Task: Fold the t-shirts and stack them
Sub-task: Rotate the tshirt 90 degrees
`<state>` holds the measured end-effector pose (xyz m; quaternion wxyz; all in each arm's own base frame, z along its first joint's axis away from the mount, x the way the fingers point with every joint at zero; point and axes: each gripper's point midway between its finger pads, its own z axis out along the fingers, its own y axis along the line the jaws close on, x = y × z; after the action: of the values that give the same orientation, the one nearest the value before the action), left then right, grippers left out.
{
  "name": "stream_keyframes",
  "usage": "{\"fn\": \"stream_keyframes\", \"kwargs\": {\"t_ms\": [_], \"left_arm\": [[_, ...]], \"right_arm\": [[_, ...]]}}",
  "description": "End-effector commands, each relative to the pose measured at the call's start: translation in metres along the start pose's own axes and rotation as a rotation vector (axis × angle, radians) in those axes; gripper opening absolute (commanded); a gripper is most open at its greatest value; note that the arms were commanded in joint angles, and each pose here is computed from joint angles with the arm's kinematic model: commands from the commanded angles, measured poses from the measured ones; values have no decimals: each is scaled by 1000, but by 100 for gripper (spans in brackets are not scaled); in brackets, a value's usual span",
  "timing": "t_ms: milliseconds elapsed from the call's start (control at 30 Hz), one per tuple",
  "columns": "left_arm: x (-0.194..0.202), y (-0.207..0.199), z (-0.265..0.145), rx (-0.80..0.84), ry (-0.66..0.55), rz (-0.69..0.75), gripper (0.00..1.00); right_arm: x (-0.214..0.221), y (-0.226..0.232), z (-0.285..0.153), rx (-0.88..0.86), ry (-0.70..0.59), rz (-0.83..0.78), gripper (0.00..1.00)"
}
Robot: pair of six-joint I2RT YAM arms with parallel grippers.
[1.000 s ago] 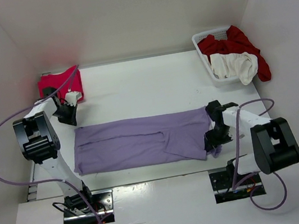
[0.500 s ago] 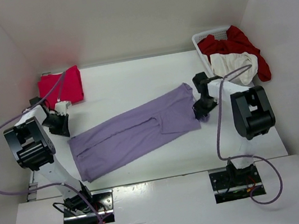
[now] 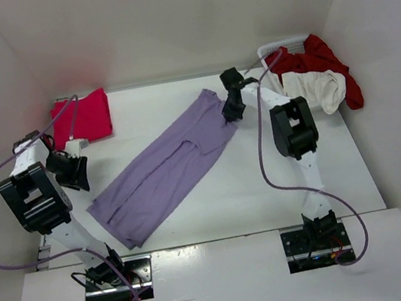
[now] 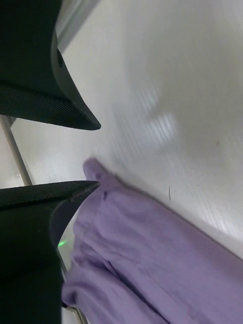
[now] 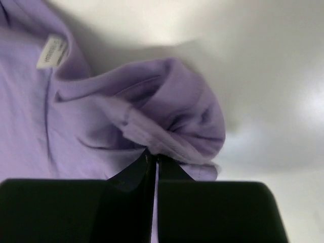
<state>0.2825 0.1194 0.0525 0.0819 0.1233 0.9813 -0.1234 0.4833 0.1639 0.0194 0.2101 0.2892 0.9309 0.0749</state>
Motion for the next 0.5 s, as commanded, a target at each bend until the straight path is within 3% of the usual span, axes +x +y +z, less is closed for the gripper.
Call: {"fn": "stream_keyframes", "kwargs": {"t_ms": [0,100,167,233,267,300,367,400,467], "left_arm": [[-10,-12,-26,39,-18,7,52],[-24,-16,-33,50,-19,2,54],[-36,-21,-35,52,-31,14,54],[-37,-30,-37,72,-20,1,54],[-39,-34,-35,75,-16,16,54],[-39,-34,-35,75,-16,16,54],[-41,-40,-33,70,-1,16,55],[-41,-40,-33,70,-1,16,55],[-44,-44,-26,81,-13,5,55]], "right_arm": [[-61,34,27,-40,-137,-122,0],[-97,61,44,-25,-232,-254,0],[-119,65,52,-88,-250,-202,0],[-136,86,46,-183,-291,-248,9],[-137,89,53,-220,-282,-259,20],[-139,100,50,-275,-286,-274,46],[-139,122,27,-387,-282,-344,67],[-139,125,17,-406,-279,-369,85],[-140,151,-41,-469,-338,-472,97]]}}
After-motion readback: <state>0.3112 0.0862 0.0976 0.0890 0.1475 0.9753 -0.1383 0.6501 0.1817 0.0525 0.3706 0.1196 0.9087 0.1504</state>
